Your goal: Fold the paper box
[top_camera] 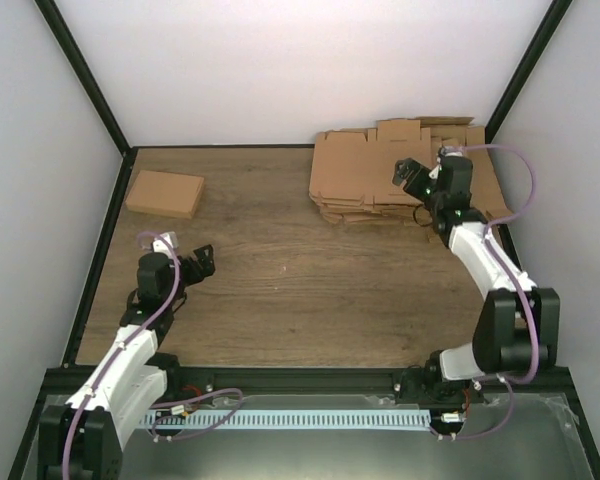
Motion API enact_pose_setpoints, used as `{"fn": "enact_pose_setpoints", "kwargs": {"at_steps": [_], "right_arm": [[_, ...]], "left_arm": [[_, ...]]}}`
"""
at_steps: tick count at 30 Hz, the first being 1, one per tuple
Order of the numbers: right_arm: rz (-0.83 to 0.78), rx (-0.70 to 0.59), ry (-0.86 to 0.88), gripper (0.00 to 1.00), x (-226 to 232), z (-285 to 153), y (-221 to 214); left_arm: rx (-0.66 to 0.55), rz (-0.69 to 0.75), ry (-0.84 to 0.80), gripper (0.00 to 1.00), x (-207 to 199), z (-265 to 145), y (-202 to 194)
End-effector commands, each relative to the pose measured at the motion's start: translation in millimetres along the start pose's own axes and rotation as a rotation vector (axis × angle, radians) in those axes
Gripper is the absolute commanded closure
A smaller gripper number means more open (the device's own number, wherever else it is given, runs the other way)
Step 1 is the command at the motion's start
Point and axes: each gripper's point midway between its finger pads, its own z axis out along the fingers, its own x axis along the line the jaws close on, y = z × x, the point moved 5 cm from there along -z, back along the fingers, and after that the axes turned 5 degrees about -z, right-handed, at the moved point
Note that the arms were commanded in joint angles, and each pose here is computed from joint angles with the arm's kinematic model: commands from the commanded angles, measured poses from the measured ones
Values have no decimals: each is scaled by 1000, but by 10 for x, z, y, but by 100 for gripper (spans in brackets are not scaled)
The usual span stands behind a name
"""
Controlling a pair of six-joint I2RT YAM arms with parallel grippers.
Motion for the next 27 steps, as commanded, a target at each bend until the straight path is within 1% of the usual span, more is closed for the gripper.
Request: {"fn": "enact_pose_setpoints", "kwargs": {"at_steps": [1,3,4,8,11,14,17,20,24,27], "right_arm": [[5,127,-1,0,-127,261,65],[27,154,10,3,-238,384,106],[34,160,26,6,-294,450,121],[68,230,70,19,-509,763,94],[30,260,33,20,-624,1004,140],[4,292,-65,21,-835,1200,106],[18,311,-74,25,-1007,1312,88],[35,317,-74,26,-1124,1362,99],[8,301,-111,26,-1191,1360,142],[0,309,-105,26,-1194,1377,128]], "left_arm": [[19,21,-124,0,-148,3,-36],[56,48,-253,0,-313,6,-100],[67,67,-271,0,-371,15,-125],[80,99,-242,0,-412,59,-152],[84,99,-228,0,-393,61,-162],[78,99,-211,0,-373,48,-163],[75,100,-206,0,-367,52,-162],[85,98,-194,0,-356,77,-169],[95,97,-177,0,-339,105,-178],[95,95,-168,0,-331,116,-173]]}}
